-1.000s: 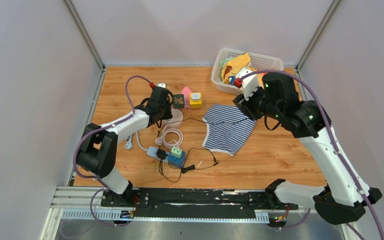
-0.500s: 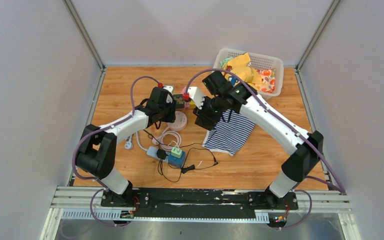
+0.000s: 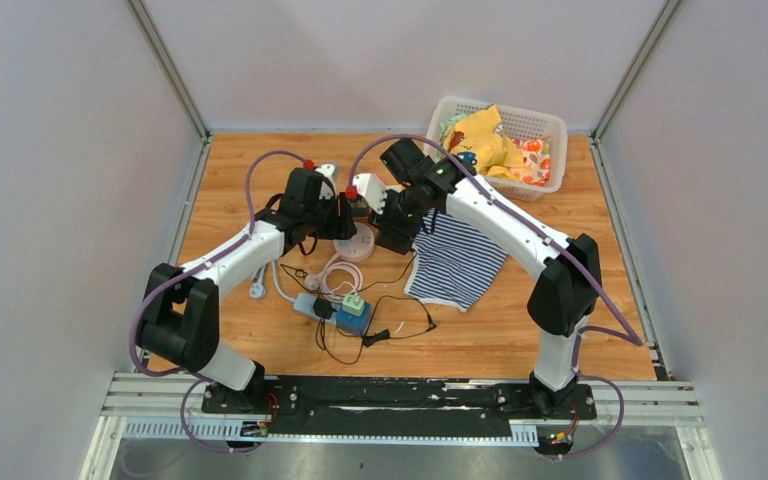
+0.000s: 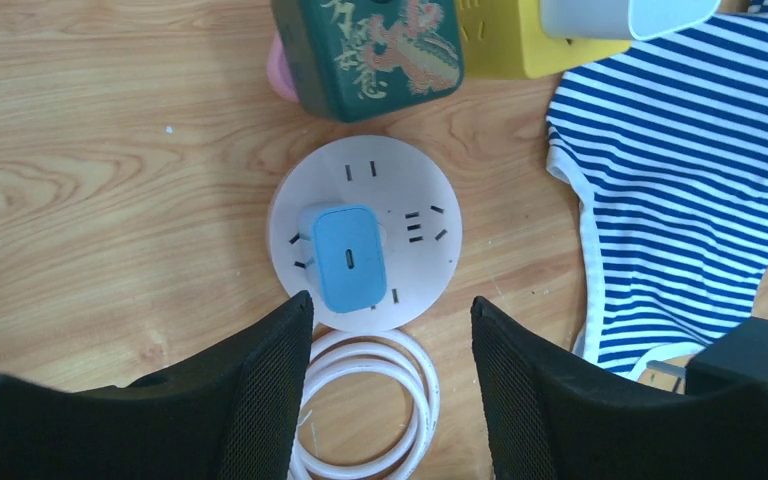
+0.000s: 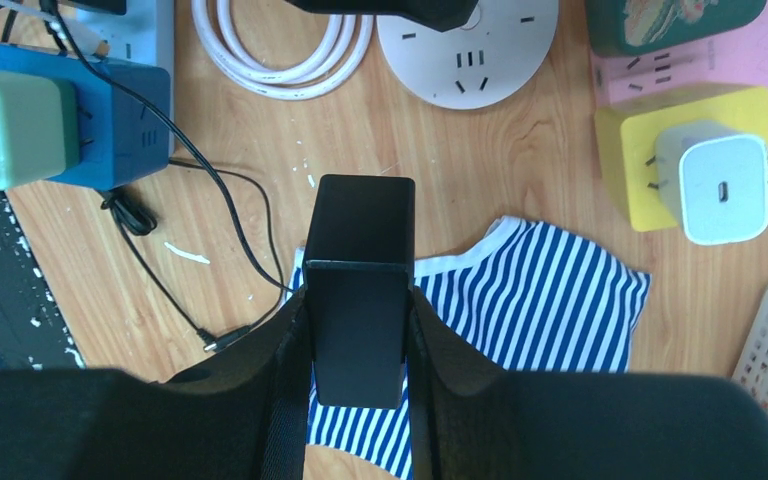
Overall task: Insert the plug
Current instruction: Adjust the socket at the center of the board, then insert the plug into the socket.
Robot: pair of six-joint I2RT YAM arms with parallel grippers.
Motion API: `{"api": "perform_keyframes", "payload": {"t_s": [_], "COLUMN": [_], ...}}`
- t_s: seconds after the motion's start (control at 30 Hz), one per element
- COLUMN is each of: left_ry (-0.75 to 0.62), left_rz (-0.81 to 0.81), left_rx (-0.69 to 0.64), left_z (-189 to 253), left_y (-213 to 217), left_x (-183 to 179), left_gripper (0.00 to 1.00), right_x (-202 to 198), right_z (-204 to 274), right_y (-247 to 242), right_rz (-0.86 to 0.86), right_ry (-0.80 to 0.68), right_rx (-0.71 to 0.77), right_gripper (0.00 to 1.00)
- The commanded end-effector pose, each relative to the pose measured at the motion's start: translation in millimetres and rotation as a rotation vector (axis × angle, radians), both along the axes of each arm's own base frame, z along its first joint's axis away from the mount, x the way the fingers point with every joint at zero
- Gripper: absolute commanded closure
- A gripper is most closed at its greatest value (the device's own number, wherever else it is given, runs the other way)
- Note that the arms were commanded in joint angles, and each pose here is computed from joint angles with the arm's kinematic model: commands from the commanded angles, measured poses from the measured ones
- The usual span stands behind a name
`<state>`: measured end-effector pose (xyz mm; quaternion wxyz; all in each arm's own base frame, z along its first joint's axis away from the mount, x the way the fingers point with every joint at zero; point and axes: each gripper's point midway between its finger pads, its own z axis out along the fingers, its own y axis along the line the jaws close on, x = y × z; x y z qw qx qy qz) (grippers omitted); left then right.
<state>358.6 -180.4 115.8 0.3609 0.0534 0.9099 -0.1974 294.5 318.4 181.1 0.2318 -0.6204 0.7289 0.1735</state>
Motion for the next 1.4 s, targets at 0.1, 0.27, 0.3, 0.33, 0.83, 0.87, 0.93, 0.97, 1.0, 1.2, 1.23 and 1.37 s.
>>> {"api": "perform_keyframes", "payload": {"t_s": [0.1,0.27,0.3,0.33,0.83,0.87,0.93,0.97,1.0,1.2,1.23,1.37], "left_ry": [0.017,0.048,0.057,0.062,0.142,0.149,0.167,0.175,0.177,0.167,0.176,0.188], "left_rz": [0.083,0.118,0.127,0.133,0.149,0.155,0.158,0.157,0.155,0.149,0.146,0.125], "left_rx": [-0.060,-0.208,-0.243,-0.271,-0.262,-0.259,-0.261,-0.264,-0.267,-0.271,-0.272,-0.282], "left_z": [8.2,6.7,6.4,7.1,-24.6,-28.8,-35.8,-38.5,-40.3,-48.1,-51.0,-53.1], "left_y": [22.5,28.1,29.4,30.8,34.7,35.1,33.7,32.7,31.9,29.9,29.2,25.7], "left_x": [3.5,2.1,2.0,2.0,7.7,9.3,12.8,14.0,15.4,23.5,23.3,22.6], "left_gripper": [0.39,0.40,0.40,0.41,0.42,0.43,0.43,0.43,0.44,0.44,0.44,0.46], "right_x": [25.7,44.3,46.2,48.3,54.3,53.7,52.7,53.0,53.2,56.2,56.4,58.7], "right_z": [-13.5,-29.0,-32.5,-35.7,-64.3,-65.4,-67.2,-69.0,-70.7,-78.6,-79.9,-82.1], "right_y": [21.7,30.6,30.5,31.5,36.8,37.8,39.7,40.3,40.9,45.0,46.3,47.1], "right_rz": [0.039,0.035,0.039,0.048,0.158,0.162,0.172,0.174,0.175,0.182,0.183,0.185], "right_ry": [-0.048,-0.059,-0.055,-0.055,-0.022,-0.018,-0.013,-0.010,-0.007,-0.004,-0.005,-0.009], "right_rx": [-0.031,-0.098,-0.119,-0.136,-0.224,-0.222,-0.216,-0.215,-0.215,-0.218,-0.220,-0.222], "right_gripper": [1.00,1.00,1.00,1.00,1.00,1.00,1.00,1.00,1.00,1.00,1.00,1.00]}}
